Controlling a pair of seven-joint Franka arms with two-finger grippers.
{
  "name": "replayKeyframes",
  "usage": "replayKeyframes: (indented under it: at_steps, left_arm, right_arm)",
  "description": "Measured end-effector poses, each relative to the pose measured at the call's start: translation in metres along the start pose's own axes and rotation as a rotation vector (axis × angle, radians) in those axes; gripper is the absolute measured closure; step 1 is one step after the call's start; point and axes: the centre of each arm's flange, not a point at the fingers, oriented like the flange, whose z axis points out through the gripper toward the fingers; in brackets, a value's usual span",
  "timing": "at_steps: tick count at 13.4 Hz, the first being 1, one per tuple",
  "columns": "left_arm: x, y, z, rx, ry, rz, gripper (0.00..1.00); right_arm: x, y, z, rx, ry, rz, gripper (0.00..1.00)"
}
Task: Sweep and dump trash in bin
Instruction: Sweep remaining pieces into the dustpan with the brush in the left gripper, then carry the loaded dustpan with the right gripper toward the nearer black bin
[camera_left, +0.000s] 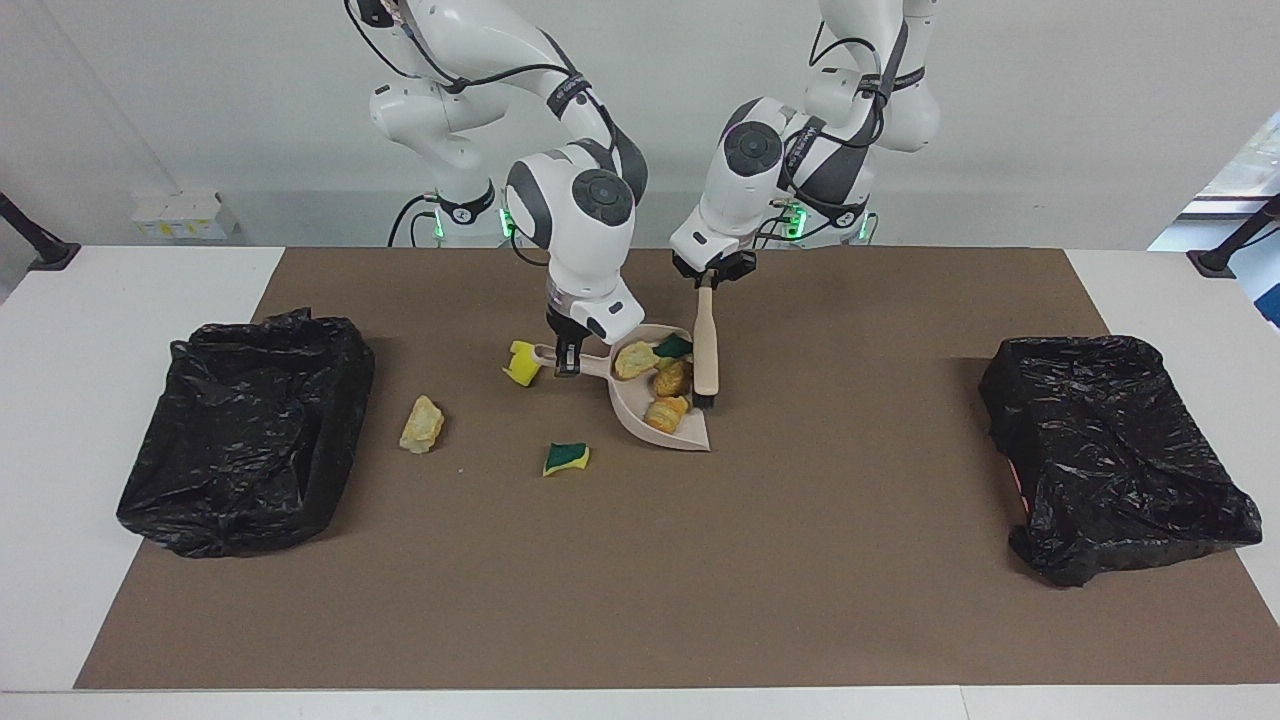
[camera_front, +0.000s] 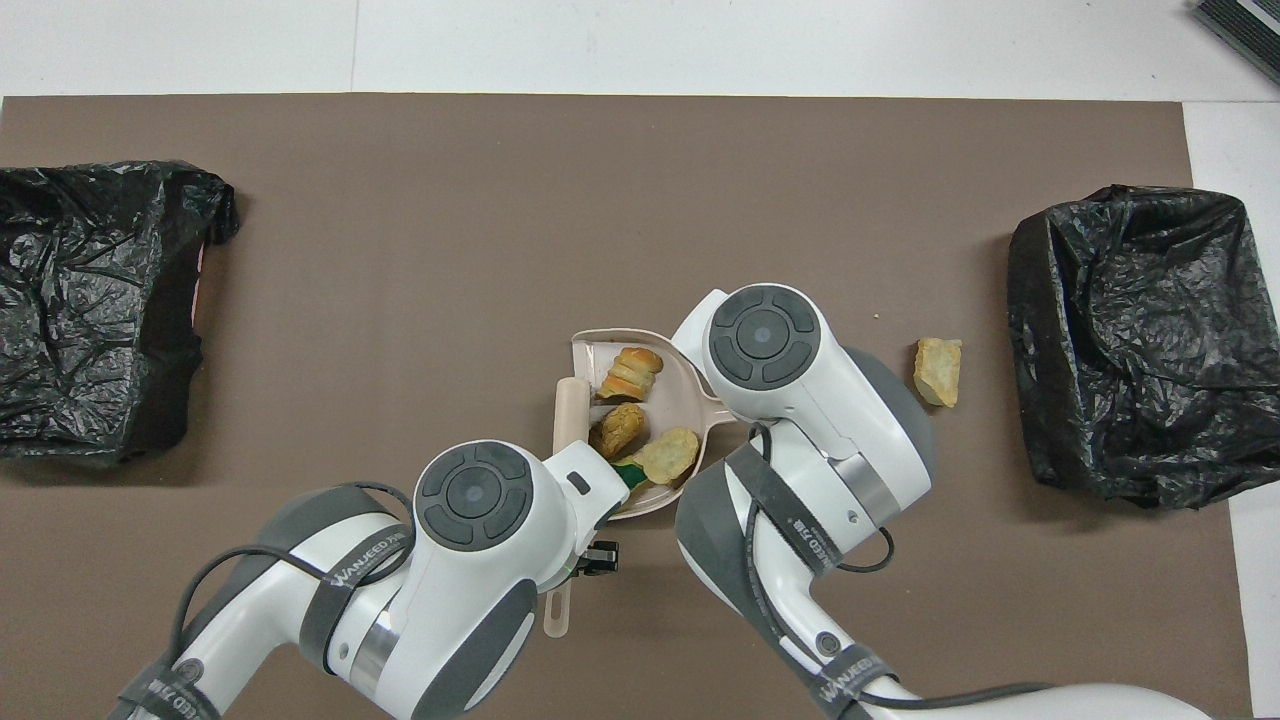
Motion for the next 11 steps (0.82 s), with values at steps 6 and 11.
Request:
replayKeyframes:
  at_steps: [6,11]
  left_arm:
    - [0.001,-0.016,-0.047,-0.009,0.015,-0.049,0.74]
    - [-0.020,-0.030,-0.069,0.055,0.013,-0.137,0.74]
  right_arm:
    - [-0.001,0.000,0.003,0.003,-0.001,0.001,0.67]
    - [-0.022,0.004,0.040,-0.039,0.095,-0.012,0.67]
